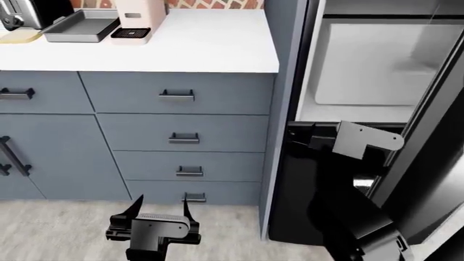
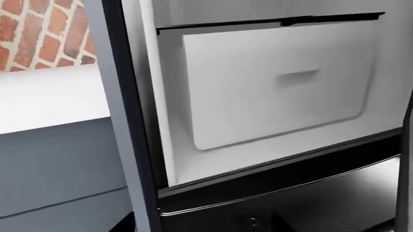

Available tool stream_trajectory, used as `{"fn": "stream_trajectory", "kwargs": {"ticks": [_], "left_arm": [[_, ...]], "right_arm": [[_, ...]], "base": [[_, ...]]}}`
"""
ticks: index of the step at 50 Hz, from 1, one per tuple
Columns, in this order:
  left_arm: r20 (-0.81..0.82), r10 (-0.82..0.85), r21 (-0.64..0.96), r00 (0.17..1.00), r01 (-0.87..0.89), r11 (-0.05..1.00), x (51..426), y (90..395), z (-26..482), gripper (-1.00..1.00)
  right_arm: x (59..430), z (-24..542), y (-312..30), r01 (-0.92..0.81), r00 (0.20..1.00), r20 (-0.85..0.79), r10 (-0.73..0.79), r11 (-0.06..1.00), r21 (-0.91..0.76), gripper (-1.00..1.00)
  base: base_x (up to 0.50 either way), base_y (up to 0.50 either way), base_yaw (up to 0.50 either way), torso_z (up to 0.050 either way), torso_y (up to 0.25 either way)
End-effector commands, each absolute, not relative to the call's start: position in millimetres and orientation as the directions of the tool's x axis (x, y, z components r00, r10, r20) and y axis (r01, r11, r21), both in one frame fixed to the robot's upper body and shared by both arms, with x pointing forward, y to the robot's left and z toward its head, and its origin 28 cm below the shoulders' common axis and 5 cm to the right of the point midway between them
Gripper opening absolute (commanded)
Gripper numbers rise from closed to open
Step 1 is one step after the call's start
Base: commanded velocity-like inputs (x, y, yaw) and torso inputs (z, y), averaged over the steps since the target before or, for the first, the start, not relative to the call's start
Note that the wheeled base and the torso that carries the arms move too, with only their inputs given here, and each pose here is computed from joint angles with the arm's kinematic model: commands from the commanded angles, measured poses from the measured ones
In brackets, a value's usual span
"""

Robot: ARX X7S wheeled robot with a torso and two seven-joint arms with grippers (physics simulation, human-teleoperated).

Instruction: Open the fridge door

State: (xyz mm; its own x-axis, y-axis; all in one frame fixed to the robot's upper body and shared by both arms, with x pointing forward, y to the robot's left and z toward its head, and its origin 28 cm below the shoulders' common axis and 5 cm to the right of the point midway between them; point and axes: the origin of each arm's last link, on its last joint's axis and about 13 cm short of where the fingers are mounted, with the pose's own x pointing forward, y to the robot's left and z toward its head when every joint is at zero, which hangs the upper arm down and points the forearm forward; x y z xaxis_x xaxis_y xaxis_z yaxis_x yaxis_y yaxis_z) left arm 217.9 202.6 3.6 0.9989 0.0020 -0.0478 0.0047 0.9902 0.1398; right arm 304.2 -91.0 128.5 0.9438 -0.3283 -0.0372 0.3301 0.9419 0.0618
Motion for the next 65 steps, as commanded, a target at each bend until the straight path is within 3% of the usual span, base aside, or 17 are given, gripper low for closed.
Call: {"fn": "stream_trajectory", "kwargs": {"ticks": [1,31,65], "left_arm": [[-0.047,0.002,0.144,0.999,0.004,0.99,218,202,4,1.0],[-0.047,-0.009,0.136,0.999,0.016,0.991,218,202,3,1.0],[-0.051,-0.012,0.147,0.999,0.02,0.989,219,202,3,1.0]], "right_arm": [[304,119,-232,0.735,0.655,-0.001,-0.755,0.638,-0.228,1.0],[257,99,-281,0.844,0.48,-0.03,-0.877,0.471,-0.258,1.0],[202,73,-340,0.926,0.214,-0.061,-0.975,0.223,-0.304,1.0]], "base": [[0.0,0.0,0.0,0.0,0.0],[0.0,0.0,0.0,0.002,0.002],[0.0,0.0,0.0,0.003,0.001]]}}
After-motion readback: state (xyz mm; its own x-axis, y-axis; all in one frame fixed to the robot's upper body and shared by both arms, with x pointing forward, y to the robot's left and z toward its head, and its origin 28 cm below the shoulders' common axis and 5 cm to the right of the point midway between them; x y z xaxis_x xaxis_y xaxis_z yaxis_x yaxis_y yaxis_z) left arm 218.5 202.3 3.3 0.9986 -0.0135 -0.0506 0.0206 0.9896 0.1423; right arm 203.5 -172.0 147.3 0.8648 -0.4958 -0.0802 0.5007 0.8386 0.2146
